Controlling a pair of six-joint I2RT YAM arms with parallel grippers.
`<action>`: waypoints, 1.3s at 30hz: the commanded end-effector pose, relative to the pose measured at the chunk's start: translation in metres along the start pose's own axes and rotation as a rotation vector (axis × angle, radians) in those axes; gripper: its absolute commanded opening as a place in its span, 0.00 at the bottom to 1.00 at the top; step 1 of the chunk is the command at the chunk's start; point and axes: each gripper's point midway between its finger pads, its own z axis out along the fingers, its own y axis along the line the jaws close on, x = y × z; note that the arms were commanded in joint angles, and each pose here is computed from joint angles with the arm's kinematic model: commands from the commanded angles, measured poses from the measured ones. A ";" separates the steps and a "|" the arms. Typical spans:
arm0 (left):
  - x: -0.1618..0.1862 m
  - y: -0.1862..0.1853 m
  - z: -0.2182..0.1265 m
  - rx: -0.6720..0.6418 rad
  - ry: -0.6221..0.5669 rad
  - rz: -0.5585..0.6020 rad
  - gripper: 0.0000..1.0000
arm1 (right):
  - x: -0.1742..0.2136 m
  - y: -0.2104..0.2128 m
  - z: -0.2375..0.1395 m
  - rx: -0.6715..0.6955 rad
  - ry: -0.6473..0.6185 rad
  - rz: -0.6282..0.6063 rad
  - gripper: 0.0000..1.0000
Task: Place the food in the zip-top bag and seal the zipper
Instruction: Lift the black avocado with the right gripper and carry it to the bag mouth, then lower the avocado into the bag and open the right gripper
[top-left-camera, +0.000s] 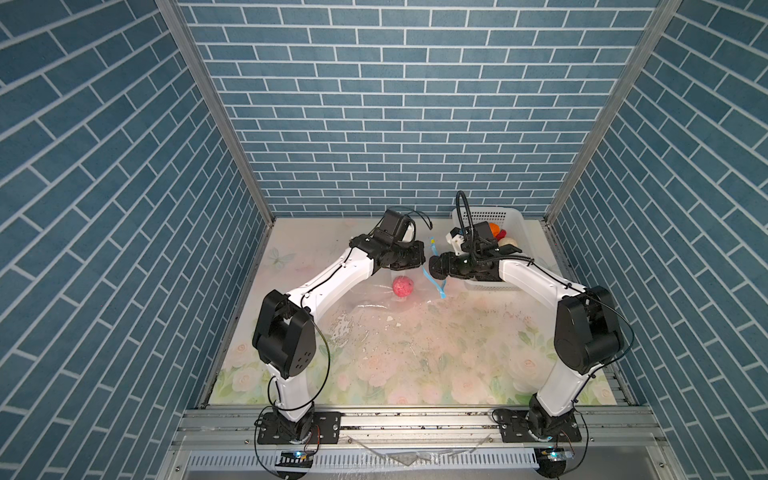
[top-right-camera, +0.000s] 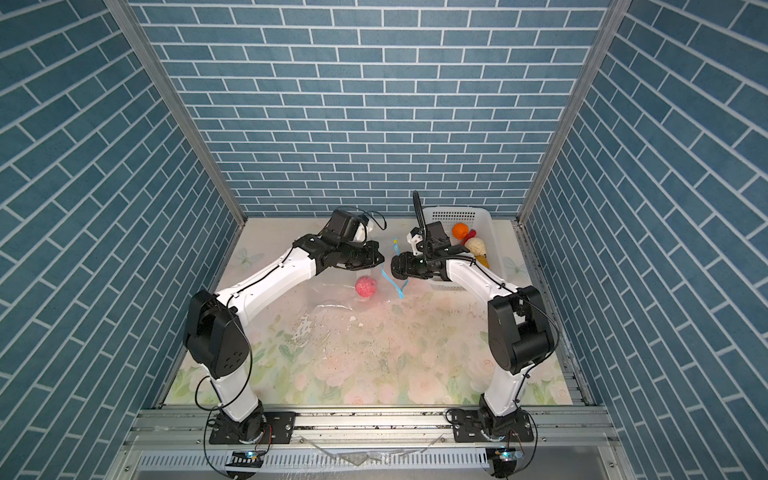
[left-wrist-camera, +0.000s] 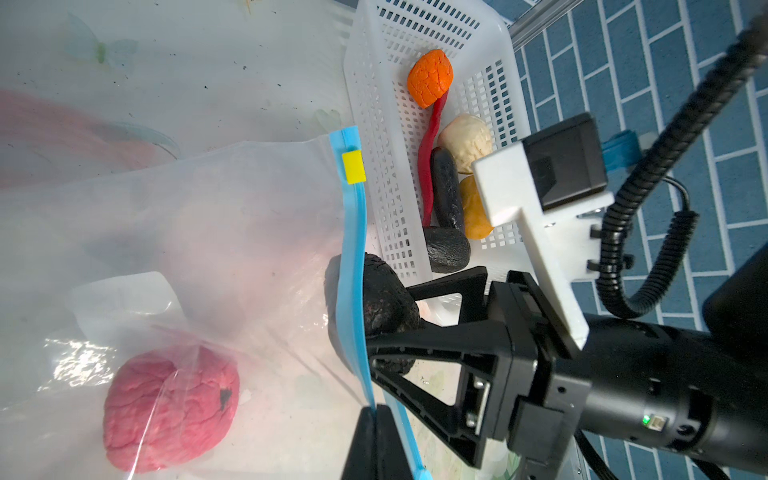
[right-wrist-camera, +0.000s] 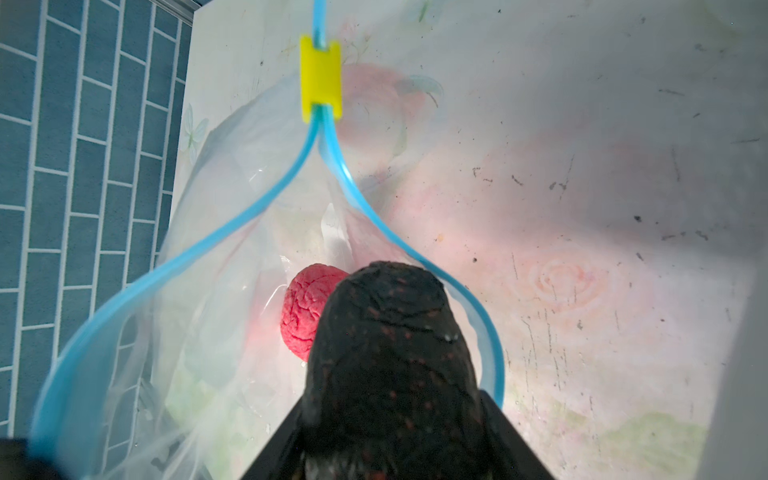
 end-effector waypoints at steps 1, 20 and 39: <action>-0.003 -0.013 -0.014 0.019 -0.020 0.026 0.01 | 0.009 -0.004 0.002 0.018 0.026 -0.014 0.44; -0.003 -0.012 -0.011 0.020 -0.021 0.022 0.01 | 0.019 -0.006 0.012 -0.006 0.050 0.014 0.45; -0.002 -0.014 -0.010 0.026 -0.018 0.023 0.01 | 0.017 -0.005 0.018 0.000 0.055 0.013 0.56</action>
